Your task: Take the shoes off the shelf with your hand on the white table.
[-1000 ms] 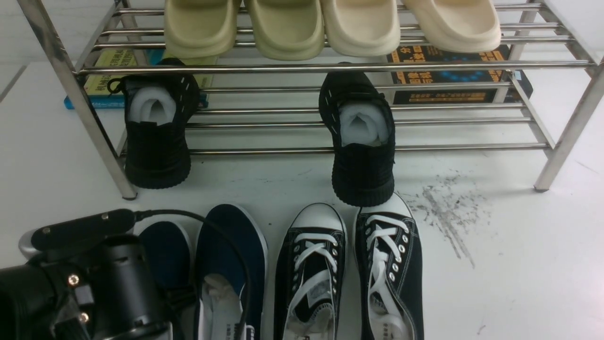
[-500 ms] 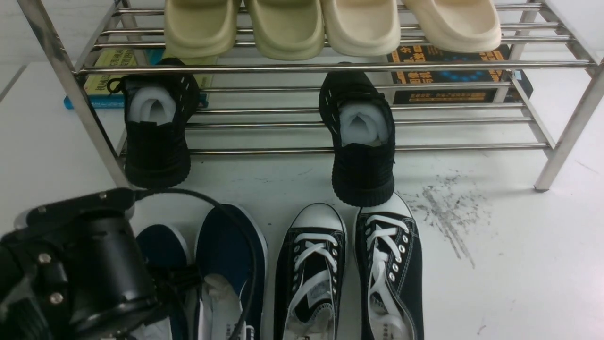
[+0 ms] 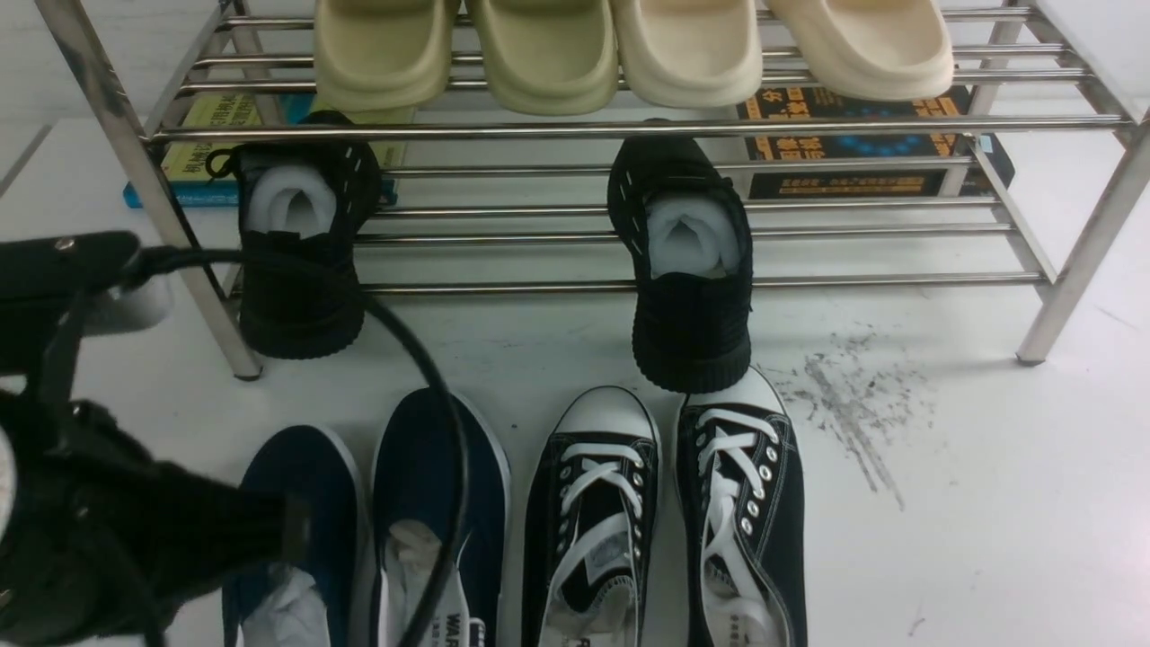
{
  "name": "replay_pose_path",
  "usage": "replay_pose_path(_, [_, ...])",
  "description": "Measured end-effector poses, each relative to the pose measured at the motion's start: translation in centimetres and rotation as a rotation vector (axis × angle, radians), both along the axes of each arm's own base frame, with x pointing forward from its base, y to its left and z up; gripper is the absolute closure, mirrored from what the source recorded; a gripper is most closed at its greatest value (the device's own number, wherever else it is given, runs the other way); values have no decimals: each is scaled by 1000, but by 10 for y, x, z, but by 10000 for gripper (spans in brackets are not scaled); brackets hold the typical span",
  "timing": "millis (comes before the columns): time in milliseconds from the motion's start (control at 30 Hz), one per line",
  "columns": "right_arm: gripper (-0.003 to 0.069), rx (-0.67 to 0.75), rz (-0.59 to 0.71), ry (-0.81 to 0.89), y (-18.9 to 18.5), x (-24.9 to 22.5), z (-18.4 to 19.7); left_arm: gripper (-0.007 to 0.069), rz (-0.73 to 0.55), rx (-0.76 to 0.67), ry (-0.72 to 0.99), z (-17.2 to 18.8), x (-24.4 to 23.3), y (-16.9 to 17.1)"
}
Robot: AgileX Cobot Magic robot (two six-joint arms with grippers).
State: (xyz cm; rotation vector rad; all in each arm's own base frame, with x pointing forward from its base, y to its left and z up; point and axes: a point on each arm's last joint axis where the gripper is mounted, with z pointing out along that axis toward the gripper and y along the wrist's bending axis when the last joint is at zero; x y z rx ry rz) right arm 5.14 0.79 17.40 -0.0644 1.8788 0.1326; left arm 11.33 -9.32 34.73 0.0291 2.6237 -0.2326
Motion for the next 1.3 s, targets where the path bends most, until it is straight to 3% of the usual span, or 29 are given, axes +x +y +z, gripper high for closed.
replay_pose_path(133, [421,0,0,0,0,0,0,624,-145,-87,-8,1,-27,14])
replay_pose_path(233, [421,0,0,0,0,0,0,624,-221,-190,-122,-6,-36,19])
replay_pose_path(467, [421,0,0,0,0,0,0,624,-275,-380,-349,-25,-33,13])
replay_pose_path(1033, [421,0,0,0,0,0,0,608,-300,-324,-419,-34,-31,16])
replay_pose_path(1300, [421,0,0,0,0,0,0,606,-483,-390,-699,-77,-53,30])
